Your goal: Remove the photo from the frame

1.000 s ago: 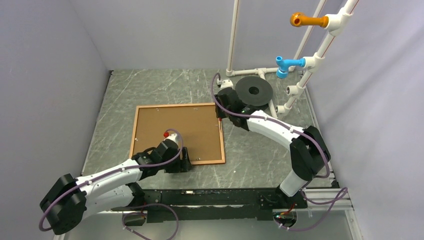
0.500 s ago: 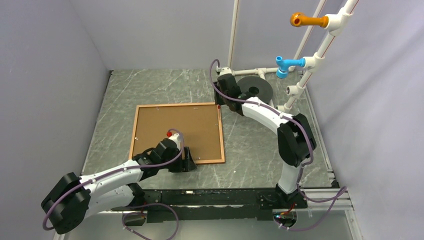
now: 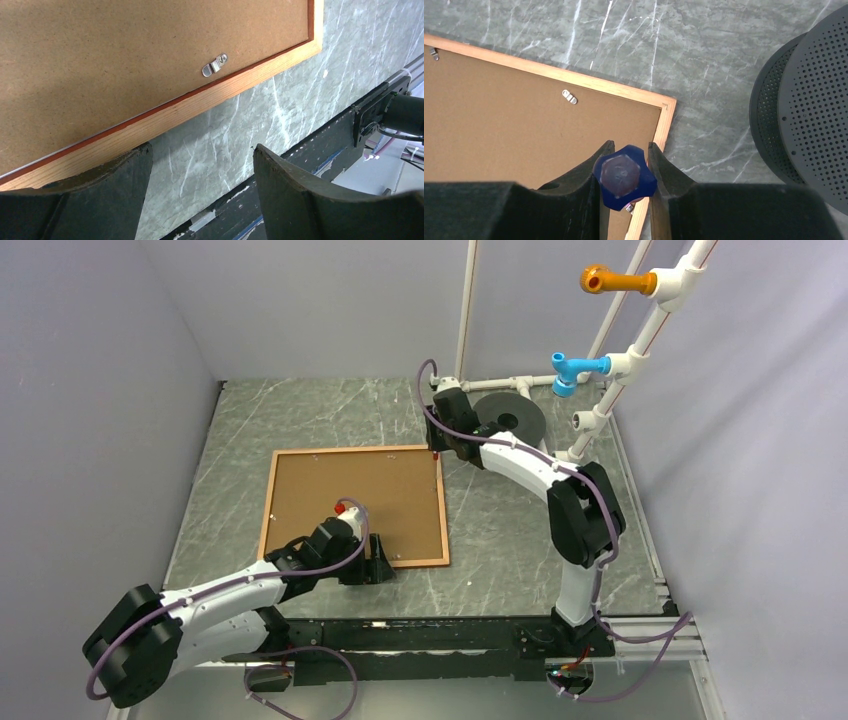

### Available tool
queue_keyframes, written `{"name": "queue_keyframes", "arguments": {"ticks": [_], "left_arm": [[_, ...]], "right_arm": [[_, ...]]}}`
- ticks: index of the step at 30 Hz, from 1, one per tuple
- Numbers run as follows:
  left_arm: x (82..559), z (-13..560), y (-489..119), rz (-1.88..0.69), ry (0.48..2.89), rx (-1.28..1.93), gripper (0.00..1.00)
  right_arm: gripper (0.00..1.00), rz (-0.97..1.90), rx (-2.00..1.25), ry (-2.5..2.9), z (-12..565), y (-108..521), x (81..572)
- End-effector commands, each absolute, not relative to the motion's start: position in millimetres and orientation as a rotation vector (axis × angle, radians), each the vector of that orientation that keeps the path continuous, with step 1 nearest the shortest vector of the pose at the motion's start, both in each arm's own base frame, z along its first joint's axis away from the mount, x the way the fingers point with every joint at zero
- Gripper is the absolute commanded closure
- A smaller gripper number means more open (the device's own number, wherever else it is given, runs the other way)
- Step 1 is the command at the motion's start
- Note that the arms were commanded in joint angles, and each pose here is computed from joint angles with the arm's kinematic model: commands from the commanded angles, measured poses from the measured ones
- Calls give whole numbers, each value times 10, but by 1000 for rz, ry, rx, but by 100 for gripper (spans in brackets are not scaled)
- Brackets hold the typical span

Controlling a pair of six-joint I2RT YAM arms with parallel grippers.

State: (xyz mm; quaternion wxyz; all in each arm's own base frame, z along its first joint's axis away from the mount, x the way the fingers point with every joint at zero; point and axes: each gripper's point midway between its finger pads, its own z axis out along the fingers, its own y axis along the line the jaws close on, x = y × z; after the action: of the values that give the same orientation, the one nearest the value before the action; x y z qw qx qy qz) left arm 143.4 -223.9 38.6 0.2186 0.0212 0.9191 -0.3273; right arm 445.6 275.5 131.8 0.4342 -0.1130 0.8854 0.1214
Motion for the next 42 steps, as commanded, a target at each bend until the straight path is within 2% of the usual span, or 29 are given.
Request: {"name": "queue_keyframes", "arguments": {"ticks": [1,27,35,42], "left_arm": [[1455,389,-2257,-912,2532,71,23],[1468,361,-2314,-930,2543,75,22],[1455,415,-2319,-948,2533,73,22],[1439,623,-2200,-907,2482,133,21]], "right_arm": [[100,347,-259,2195,1424,2724,4341],[100,550,-229,2236,1255,2888,3983],[100,625,-206,2153,1563,2940,3964],[100,662,-277,2182,1762,2746,3425]]}}
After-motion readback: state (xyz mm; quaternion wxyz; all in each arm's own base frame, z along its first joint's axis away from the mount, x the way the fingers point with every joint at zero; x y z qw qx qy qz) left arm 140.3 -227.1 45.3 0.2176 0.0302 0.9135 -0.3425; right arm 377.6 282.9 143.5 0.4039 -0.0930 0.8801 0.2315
